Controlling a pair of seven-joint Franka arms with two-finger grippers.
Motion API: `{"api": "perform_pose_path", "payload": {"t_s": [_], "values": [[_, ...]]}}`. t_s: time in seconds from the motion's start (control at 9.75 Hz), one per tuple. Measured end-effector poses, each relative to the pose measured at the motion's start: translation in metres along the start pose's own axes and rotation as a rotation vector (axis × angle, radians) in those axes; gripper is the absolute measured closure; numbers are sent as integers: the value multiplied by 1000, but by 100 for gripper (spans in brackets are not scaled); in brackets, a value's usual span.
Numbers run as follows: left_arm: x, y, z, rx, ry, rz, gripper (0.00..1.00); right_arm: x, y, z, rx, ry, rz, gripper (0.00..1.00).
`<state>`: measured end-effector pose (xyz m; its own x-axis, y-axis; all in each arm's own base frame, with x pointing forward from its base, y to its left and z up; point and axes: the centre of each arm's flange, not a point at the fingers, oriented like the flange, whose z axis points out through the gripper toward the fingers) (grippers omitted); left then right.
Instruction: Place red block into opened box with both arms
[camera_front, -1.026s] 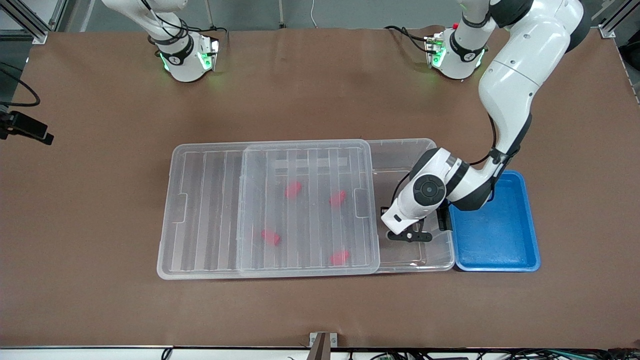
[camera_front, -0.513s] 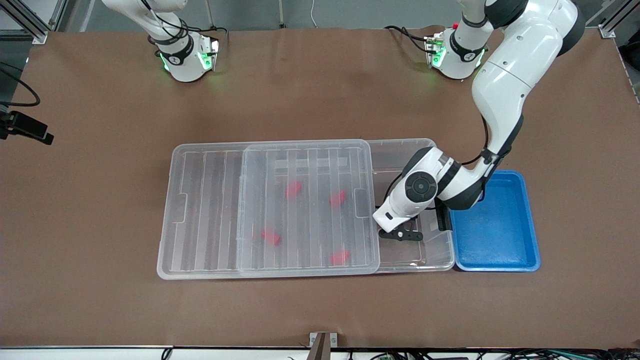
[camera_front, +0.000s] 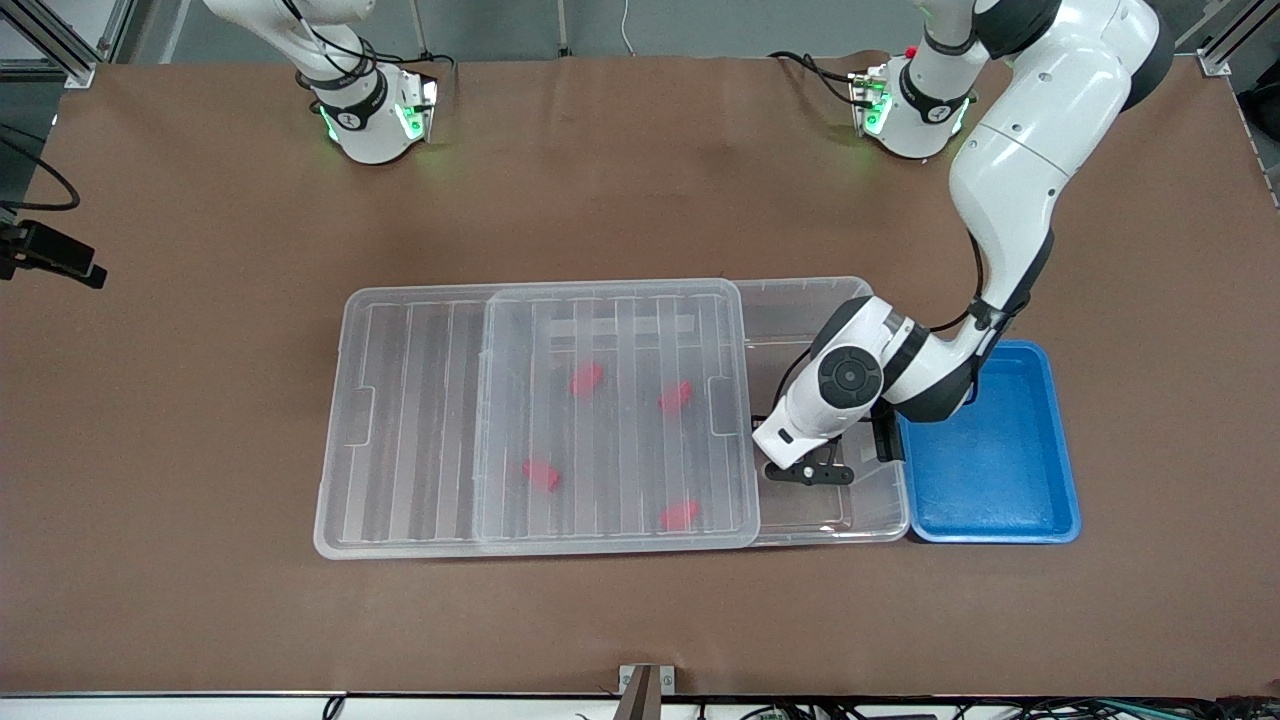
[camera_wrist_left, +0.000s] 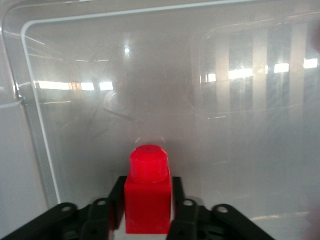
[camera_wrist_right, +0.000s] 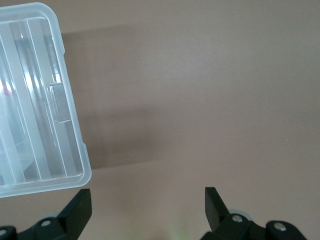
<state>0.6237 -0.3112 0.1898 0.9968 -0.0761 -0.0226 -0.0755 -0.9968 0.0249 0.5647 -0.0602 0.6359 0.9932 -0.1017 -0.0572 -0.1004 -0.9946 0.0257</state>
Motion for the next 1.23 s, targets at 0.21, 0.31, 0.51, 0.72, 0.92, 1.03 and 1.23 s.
{"api": "perform_pose_path", "payload": {"t_s": [0.21,0.31,0.51,0.72,0.92,1.03,1.23], "values": [[3,-3,-18,19,-3,-6,23,0,0,0,0,0,-3,0],[6,-3,-38,24,9,-11,9,0,0,0,0,0,-4,0],[7,-2,-80,24,46,-17,0,0,0,1,0,-1,-4,0],[0,0,-117,26,47,-35,0,4,0,4,0,14,-5,0],[-9,0,-170,27,59,-61,0,31,-7,37,17,32,-16,0],[-16,-1,-202,29,75,-71,0,52,-15,64,25,38,-34,0],[-30,-26,-260,21,108,-62,0,94,-39,132,17,35,-118,3]]}}
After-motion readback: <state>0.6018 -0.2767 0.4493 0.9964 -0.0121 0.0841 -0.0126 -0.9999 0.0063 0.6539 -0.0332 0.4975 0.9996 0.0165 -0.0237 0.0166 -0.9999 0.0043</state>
